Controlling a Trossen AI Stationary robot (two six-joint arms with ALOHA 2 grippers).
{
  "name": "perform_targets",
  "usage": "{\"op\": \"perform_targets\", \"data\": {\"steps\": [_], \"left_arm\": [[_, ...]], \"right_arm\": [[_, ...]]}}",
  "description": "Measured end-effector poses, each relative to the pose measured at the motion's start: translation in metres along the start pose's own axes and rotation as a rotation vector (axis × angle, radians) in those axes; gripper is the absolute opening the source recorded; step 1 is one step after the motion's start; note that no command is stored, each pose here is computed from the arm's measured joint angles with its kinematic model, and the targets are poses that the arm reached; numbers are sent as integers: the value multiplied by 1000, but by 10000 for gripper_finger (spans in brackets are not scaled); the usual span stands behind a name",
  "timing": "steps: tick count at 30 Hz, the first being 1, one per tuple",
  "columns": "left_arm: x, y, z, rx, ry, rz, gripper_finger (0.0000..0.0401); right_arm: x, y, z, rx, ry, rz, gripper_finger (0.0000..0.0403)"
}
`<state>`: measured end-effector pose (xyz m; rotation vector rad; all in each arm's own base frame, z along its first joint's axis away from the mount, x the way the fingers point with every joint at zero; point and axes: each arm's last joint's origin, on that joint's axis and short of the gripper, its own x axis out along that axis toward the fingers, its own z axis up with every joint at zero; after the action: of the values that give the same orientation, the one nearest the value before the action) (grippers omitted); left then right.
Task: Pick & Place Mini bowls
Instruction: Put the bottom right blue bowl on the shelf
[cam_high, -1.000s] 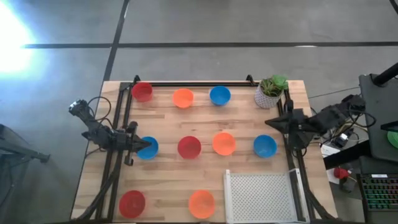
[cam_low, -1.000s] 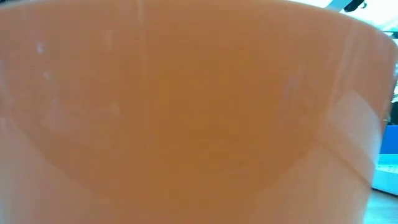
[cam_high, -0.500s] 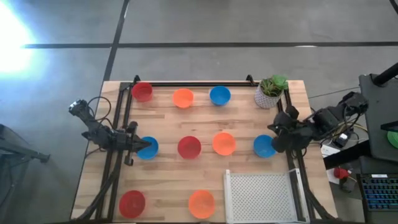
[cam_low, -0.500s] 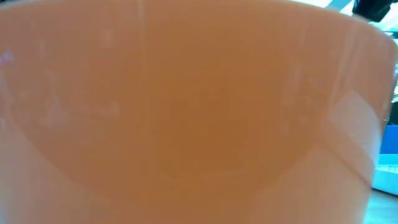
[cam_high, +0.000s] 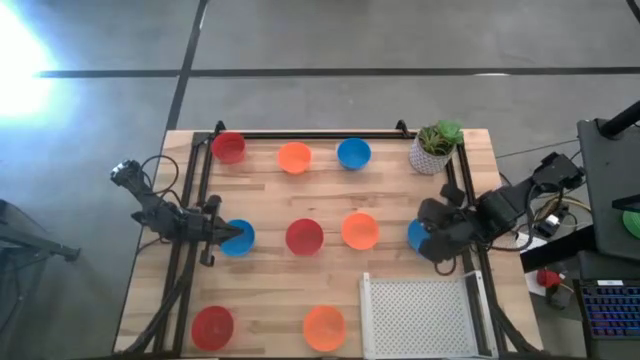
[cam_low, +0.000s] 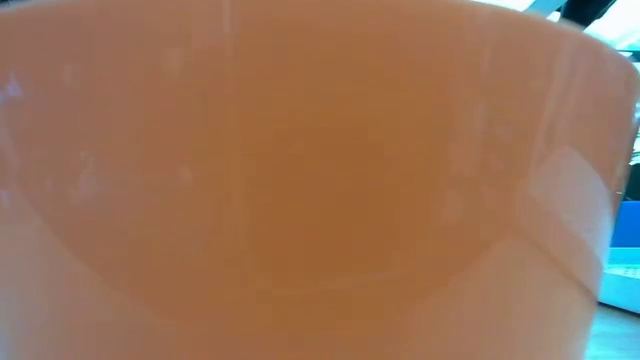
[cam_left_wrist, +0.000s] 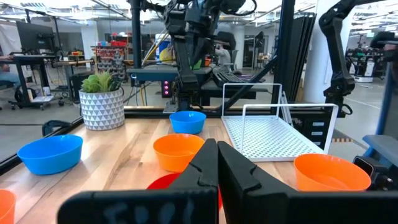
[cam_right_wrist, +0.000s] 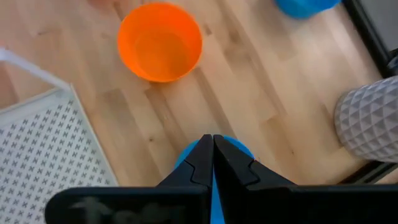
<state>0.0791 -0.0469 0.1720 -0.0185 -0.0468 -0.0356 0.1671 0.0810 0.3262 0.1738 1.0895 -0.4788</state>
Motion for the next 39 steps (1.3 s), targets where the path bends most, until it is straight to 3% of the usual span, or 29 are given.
{"op": "perform_targets", "data": {"steps": [5, 21, 27, 35, 39], "left_arm": [[0, 0, 0, 0, 0, 0, 0], [0, 0, 0, 0, 0, 0, 0], [0, 0, 0, 0, 0, 0, 0], [0, 0, 0, 0, 0, 0, 0], [0, 0, 0, 0, 0, 0, 0]], "right_arm": [[12, 7, 6, 67, 49, -32, 23], [49, 4, 26, 349, 189, -155, 139], [58, 5, 20, 353, 258, -150, 141], [84, 0, -4, 399, 329, -238, 127], [98, 4, -12, 392, 368, -169, 125]]}}
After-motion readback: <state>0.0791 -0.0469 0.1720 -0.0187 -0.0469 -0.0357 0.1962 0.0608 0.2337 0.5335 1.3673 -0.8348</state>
